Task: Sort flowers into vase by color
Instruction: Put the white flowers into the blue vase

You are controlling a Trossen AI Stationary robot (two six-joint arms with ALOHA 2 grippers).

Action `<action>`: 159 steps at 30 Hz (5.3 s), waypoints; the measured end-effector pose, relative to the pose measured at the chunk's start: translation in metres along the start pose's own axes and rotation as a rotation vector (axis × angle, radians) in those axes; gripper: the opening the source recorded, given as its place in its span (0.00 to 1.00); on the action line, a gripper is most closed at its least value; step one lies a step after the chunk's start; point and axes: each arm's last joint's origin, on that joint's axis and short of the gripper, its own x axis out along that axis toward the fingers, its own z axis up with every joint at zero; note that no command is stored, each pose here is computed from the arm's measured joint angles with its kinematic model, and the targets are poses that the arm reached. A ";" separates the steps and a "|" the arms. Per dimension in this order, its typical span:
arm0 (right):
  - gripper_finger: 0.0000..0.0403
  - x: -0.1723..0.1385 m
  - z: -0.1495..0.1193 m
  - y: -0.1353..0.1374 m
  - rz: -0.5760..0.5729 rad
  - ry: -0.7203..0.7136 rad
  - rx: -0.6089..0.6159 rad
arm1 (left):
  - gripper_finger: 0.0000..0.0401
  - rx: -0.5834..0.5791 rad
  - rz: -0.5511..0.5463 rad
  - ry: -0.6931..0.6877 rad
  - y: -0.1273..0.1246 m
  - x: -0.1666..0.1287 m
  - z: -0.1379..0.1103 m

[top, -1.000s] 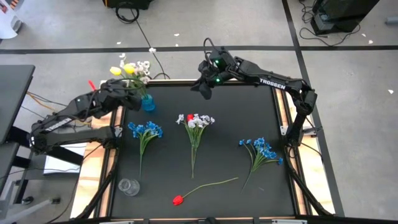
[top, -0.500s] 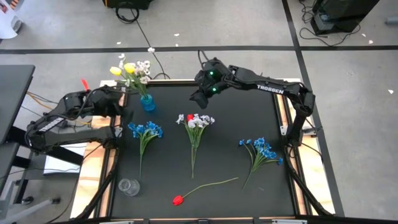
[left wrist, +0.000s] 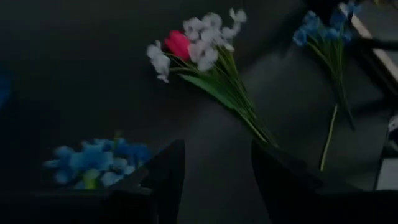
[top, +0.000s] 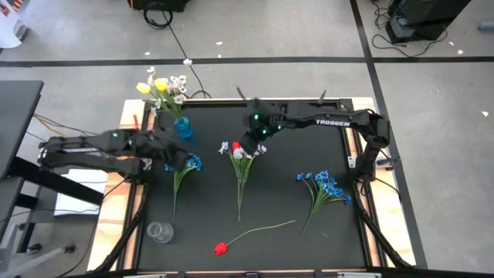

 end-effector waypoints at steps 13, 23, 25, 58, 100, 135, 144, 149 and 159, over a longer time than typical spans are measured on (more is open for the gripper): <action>0.32 0.065 -0.082 0.025 -0.065 -0.094 0.379 | 0.47 0.054 -0.088 0.025 -0.005 0.041 -0.032; 0.46 0.079 -0.118 0.019 -0.185 -0.152 0.509 | 0.47 0.157 -0.145 -0.010 -0.004 0.052 -0.041; 0.51 0.085 -0.125 0.013 -0.191 -0.179 0.529 | 0.47 0.157 -0.137 -0.004 -0.004 0.053 -0.041; 0.25 0.147 -0.120 -0.012 -0.176 -0.132 0.582 | 0.47 0.169 -0.092 0.114 -0.006 0.061 -0.056; 0.04 0.025 -0.018 0.036 0.375 -0.961 -0.245 | 0.47 0.262 -0.341 -0.628 -0.039 0.041 0.008; 0.26 0.014 0.006 0.003 0.562 -0.876 -0.210 | 0.03 0.351 -0.206 -0.775 -0.034 0.047 0.030; 0.35 -0.014 0.020 -0.016 0.651 -0.879 -0.161 | 0.03 0.285 0.281 -0.864 0.005 -0.005 0.020; 0.35 -0.017 0.024 -0.024 0.646 -0.877 -0.187 | 0.03 0.259 0.494 -0.879 0.025 -0.024 0.011; 0.35 -0.014 0.023 -0.026 0.571 -0.887 -0.304 | 0.02 0.447 0.584 -0.877 0.033 -0.041 0.007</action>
